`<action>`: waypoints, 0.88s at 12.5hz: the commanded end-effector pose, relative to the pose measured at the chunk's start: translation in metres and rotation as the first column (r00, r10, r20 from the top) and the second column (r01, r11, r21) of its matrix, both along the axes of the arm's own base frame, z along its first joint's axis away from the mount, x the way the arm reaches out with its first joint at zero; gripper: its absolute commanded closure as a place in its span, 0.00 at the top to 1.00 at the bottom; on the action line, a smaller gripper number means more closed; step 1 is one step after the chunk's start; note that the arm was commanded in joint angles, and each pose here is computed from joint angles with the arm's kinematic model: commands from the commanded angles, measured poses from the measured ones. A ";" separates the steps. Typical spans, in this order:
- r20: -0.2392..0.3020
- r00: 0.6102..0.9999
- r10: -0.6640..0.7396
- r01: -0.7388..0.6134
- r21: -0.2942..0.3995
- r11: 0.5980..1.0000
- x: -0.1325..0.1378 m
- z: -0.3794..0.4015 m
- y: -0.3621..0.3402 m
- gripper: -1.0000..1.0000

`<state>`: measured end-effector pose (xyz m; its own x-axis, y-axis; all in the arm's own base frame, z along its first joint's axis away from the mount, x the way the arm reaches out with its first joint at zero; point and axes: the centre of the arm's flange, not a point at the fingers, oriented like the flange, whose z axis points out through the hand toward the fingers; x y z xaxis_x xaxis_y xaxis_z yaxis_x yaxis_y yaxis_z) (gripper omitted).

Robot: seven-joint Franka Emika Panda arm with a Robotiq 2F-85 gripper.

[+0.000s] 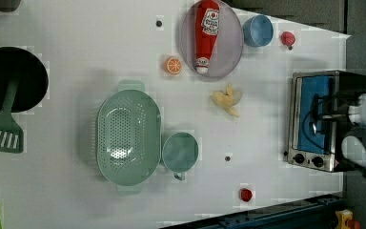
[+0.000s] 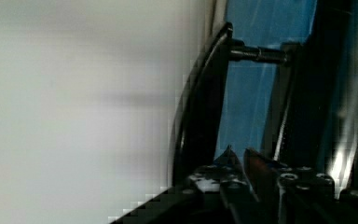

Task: Flap open oven.

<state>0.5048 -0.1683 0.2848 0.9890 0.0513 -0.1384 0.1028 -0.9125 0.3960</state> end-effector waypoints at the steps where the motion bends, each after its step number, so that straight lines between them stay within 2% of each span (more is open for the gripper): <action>1: 0.036 0.998 -0.043 0.046 -0.076 0.996 0.009 -0.040 0.074 0.17; 6: 0.043 0.998 -0.050 0.056 -0.173 0.983 0.008 -0.102 0.125 0.17; 11: 0.009 0.999 -0.036 0.037 -0.193 0.980 0.015 -0.141 0.133 0.17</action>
